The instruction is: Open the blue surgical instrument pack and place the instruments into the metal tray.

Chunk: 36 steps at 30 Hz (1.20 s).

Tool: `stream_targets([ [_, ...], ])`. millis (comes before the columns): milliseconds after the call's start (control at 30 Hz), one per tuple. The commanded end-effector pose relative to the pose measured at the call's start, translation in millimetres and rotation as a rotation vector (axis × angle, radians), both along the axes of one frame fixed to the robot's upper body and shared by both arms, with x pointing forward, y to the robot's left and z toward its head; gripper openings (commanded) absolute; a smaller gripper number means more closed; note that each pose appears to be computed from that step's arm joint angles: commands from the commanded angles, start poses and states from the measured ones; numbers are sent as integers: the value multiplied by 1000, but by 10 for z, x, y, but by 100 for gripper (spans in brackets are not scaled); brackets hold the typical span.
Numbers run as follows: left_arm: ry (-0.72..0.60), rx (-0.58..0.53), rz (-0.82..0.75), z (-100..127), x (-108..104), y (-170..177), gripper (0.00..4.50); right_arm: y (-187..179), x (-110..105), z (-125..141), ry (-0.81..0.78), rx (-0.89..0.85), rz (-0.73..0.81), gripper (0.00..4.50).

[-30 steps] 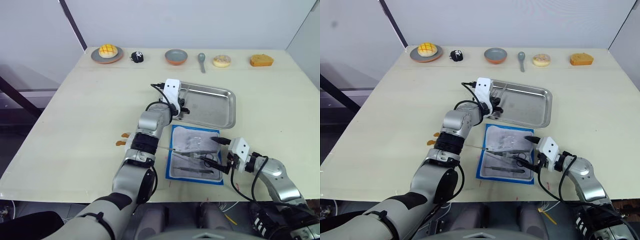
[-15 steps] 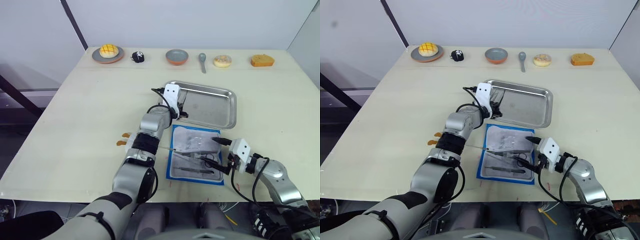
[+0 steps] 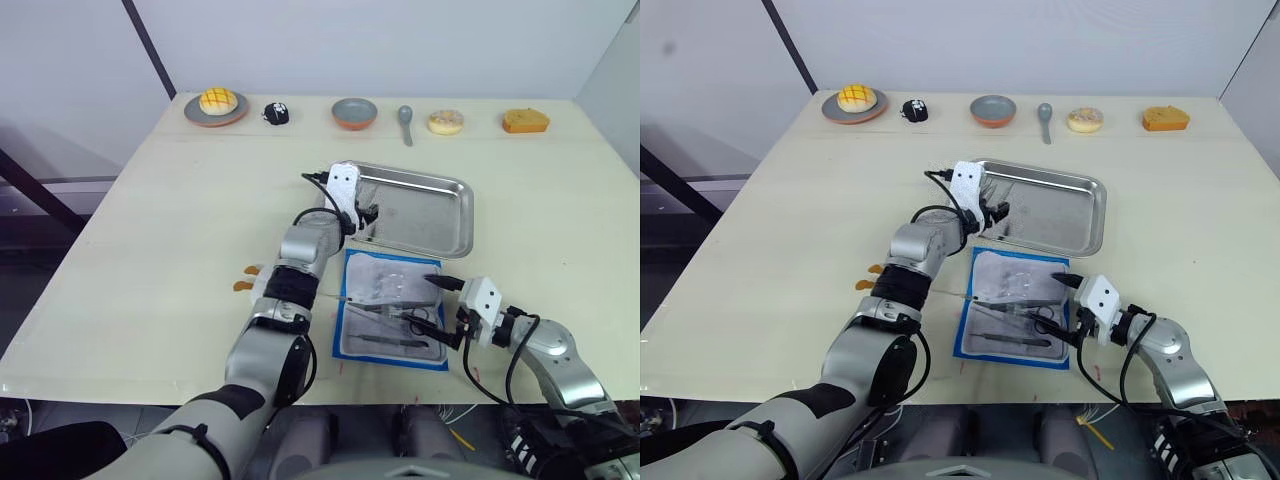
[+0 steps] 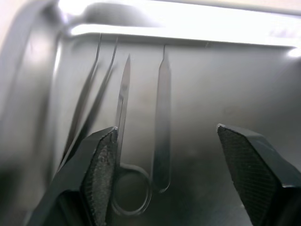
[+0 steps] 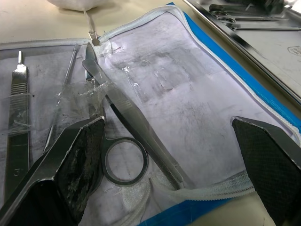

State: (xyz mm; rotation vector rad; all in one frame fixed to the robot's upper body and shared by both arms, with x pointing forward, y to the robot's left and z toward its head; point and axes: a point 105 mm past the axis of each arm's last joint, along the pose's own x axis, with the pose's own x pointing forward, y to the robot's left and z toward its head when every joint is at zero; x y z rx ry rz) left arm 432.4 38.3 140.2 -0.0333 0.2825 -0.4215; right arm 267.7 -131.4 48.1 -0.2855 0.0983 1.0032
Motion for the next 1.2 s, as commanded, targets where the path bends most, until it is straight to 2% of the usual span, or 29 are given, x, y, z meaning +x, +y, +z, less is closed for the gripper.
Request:
stream_targets([
  [33,-179,-69,-87,497,-77,-113,367,-274,-160,-537,208,-152,-79,450],
  [133,-287,-106,-193,736,-202,-100,367,-280,-166,-535,210,-152,-81,450],
  [267,-347,-116,-371,834,-409,-2,367,-282,-185,-545,214,-150,-80,450],
  [333,-369,-58,-474,825,-524,86,367,-285,-188,-547,215,-148,-81,450],
  [467,-380,-13,-642,787,-701,315,367,-291,-187,-551,215,-146,-84,450],
  [600,-333,31,-847,730,-900,638,367,-296,-187,-555,215,-148,-81,450],
  [733,-282,165,-1036,558,-1099,870,367,-306,-176,-545,212,-148,-82,450],
  [900,-235,203,-1191,497,-1258,1009,367,-300,-168,-548,211,-148,-80,450],
  [1000,-221,222,-1259,514,-1339,1047,447,-299,-166,-544,211,-146,-79,450],
  [1200,-215,234,-1308,537,-1409,1082,447,-330,-206,-545,215,-145,-80,450],
])
